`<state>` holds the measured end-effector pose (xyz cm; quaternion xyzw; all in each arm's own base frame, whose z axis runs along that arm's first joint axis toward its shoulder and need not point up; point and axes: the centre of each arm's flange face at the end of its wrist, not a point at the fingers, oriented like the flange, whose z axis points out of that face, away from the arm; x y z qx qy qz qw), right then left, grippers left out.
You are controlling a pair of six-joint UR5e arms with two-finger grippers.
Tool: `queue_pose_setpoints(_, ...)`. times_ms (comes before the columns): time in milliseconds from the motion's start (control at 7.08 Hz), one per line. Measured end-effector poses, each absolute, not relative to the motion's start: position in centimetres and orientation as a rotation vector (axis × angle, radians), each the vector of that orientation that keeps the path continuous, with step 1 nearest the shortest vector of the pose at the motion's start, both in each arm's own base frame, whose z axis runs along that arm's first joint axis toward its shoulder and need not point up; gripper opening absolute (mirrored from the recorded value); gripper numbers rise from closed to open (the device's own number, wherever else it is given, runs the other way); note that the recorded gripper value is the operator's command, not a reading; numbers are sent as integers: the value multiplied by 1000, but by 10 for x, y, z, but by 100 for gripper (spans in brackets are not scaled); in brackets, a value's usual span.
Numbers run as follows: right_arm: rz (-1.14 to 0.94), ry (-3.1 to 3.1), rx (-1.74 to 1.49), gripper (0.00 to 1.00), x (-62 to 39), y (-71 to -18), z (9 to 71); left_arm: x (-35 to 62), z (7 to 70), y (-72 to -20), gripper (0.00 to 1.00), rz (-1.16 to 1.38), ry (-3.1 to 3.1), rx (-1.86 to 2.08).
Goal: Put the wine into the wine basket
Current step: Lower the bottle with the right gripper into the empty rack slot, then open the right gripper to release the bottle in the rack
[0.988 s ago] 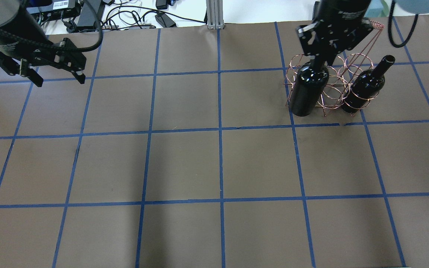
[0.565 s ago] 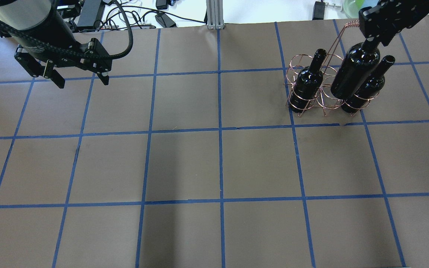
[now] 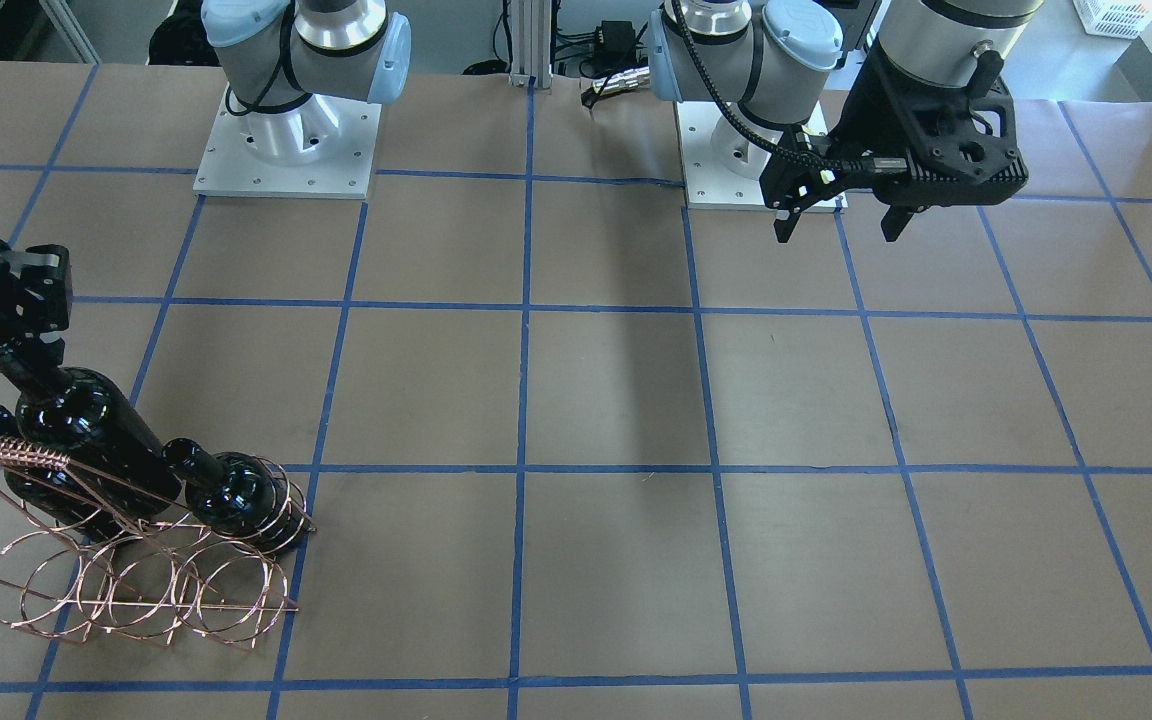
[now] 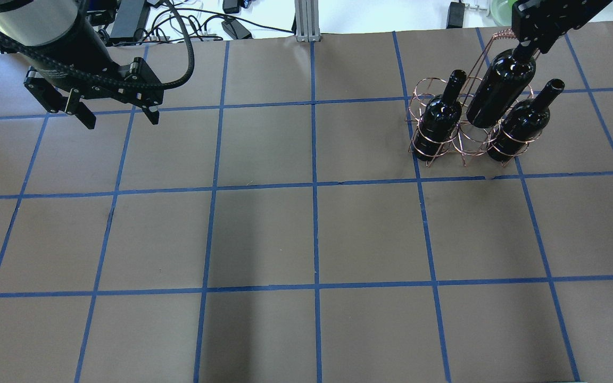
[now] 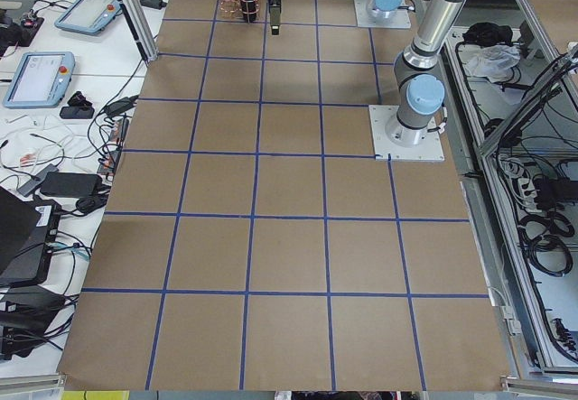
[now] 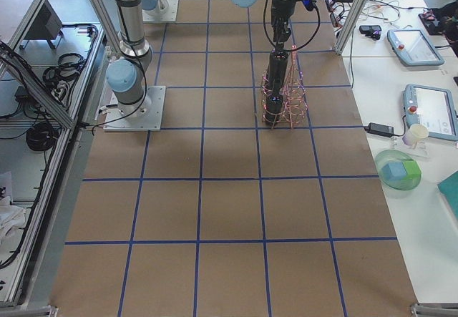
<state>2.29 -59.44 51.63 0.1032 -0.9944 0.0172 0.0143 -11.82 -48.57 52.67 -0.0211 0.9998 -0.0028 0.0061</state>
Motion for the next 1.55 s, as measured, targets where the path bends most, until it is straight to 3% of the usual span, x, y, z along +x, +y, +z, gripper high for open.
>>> queue_pose_setpoints(988, 32, -3078, 448, 4, 19, -611, 446, -118, 526, -485, 100, -3, 3125, -48)
queue_pose_setpoints(1129, 46, -3074, 473, 12, 18, -617, 435, -118, 526, -485, 100, -3, 3124, -47)
queue_pose_setpoints(1412, 41, -3073, 487, 85, 17, -621, 422, -118, 526, -485, 100, -4, 3127, -48)
queue_pose_setpoints(1553, 42, -3071, 488, 99, 16, -620, 422, -117, 526, -485, 100, -3, 3129, -54)
